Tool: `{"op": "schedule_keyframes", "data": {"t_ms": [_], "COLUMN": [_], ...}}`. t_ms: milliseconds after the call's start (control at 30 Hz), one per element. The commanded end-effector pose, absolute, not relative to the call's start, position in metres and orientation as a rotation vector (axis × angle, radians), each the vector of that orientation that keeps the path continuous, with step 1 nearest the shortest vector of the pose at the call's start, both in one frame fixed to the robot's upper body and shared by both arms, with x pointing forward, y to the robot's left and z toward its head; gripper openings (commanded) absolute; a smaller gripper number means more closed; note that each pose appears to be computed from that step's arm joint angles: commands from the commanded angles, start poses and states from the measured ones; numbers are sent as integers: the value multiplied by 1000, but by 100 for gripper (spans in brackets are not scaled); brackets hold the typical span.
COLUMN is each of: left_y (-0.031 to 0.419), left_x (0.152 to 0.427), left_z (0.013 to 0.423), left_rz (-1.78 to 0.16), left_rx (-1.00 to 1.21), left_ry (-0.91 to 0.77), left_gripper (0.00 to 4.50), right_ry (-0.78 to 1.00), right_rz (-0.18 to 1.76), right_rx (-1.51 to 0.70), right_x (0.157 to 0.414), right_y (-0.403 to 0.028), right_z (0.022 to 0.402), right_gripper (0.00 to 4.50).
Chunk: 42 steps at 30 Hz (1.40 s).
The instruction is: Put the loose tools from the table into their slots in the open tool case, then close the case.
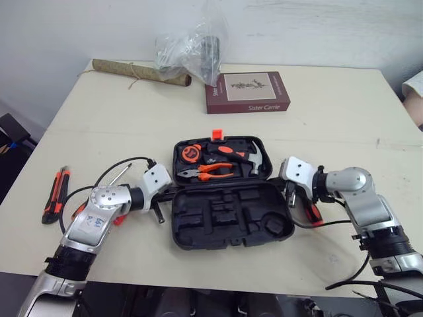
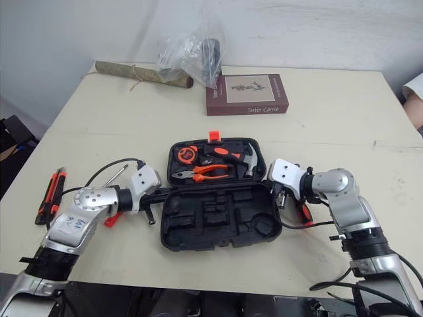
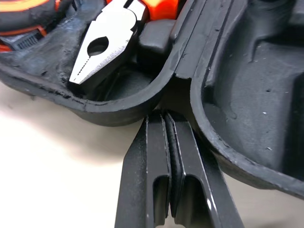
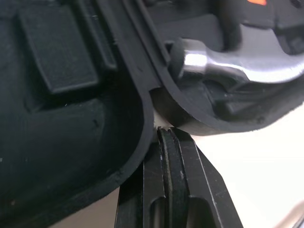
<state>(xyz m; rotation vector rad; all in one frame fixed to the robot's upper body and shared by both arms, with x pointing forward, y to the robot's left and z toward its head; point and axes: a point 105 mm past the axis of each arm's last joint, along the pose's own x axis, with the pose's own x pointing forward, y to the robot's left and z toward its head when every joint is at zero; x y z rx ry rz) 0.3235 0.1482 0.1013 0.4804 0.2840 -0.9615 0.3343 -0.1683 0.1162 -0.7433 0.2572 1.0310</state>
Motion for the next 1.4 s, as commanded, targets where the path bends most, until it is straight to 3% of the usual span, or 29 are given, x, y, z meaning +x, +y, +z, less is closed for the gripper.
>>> {"op": "schedule_keyframes", "data": {"t_ms": [33, 267, 433, 900, 1067, 1100, 1200, 1400], "left_y": [153, 157, 163, 171, 194, 203, 234, 350], "left_x": [327, 316, 305, 298, 268, 259, 237, 205], "left_z": [87, 83, 81, 88, 125, 133, 161, 170], "left_rz": [-951, -971, -945, -901, -889, -885, -826, -448], "left_rx": [531, 525, 504, 501, 416, 402, 350, 379], "left_ry": [334, 337, 352, 343, 256, 242, 141, 150], "left_gripper": [6, 6, 6, 6, 6, 29, 127, 387], "right_ry": [176, 208, 205, 200, 39, 4, -27, 30], "right_rz": [1103, 1071, 993, 996, 991, 994, 1008, 891], "right_rx": [-742, -736, -764, -746, -630, -565, -509, -563], "right_x": [317, 299, 307, 313, 302, 295, 273, 241], "right_y": [-149, -158, -172, -174, -188, -192, -209, -267], "right_z": [129, 122, 117, 122, 164, 175, 192, 184], "right_gripper": [0, 0, 0, 0, 0, 0, 97, 382]}}
